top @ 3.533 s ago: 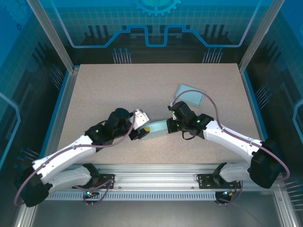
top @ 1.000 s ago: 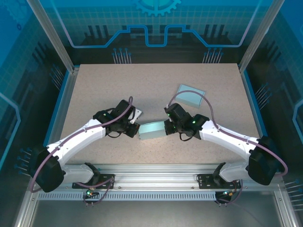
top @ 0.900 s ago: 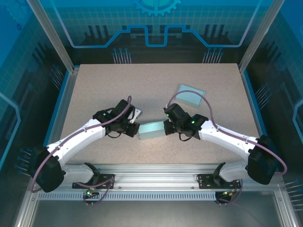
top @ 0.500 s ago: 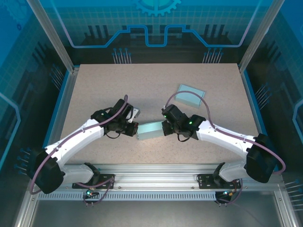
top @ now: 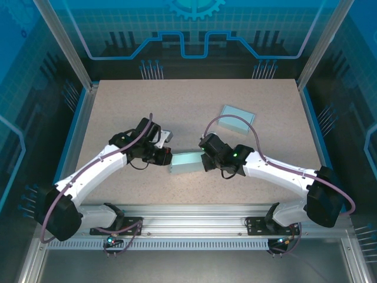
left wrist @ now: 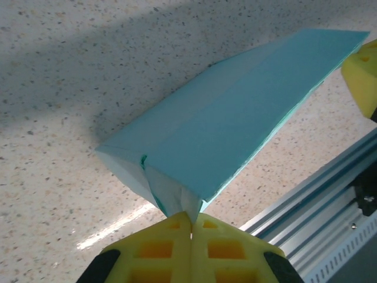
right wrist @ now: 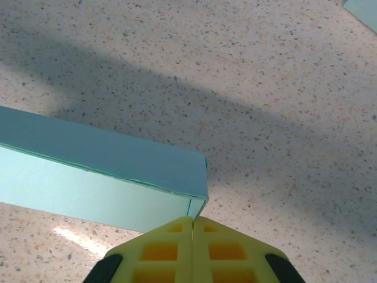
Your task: Fold the paper box
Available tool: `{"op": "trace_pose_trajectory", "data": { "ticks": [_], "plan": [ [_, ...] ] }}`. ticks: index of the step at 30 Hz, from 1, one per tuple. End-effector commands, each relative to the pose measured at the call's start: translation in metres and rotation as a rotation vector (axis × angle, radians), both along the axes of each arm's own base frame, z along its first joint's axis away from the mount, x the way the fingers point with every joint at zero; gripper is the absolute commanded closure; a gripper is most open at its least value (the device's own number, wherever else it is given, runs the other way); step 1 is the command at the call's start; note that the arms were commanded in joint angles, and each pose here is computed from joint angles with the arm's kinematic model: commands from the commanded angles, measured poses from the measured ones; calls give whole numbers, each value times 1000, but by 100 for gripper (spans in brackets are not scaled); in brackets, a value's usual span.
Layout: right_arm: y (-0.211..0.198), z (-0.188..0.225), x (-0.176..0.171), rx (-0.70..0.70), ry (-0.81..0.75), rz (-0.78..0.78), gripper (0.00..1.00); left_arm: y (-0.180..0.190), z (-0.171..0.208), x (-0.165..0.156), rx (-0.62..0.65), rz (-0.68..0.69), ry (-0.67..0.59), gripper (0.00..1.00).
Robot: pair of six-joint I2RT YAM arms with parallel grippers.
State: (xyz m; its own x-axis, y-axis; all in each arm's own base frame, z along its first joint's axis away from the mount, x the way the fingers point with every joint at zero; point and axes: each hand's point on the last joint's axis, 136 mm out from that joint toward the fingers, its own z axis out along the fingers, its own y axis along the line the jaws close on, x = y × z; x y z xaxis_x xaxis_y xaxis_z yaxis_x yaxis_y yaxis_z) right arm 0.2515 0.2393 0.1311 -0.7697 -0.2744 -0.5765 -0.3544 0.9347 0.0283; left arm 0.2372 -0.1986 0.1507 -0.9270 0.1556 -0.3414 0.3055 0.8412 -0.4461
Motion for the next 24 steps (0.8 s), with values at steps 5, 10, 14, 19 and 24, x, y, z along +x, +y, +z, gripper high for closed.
{"op": "trace_pose_trajectory", "data": {
  "ticks": [5, 10, 14, 19, 24],
  "plan": [
    [-2, 1, -12, -111, -5, 33, 97, -32, 17, 7, -213, -10, 70, 100],
    [-4, -3, -12, -172, -17, 34, 97, -34, 19, 8, -260, -5, 108, 100],
    [-4, -7, -12, -213, -23, 32, 97, -32, 17, 7, -282, 9, 132, 100],
    [-2, -10, -11, -238, -26, 38, 97, -34, 19, 9, -369, 31, 169, 100],
    [-2, -10, -9, -269, -31, 35, 97, -31, 17, 11, -421, 52, 199, 100]
  ]
}}
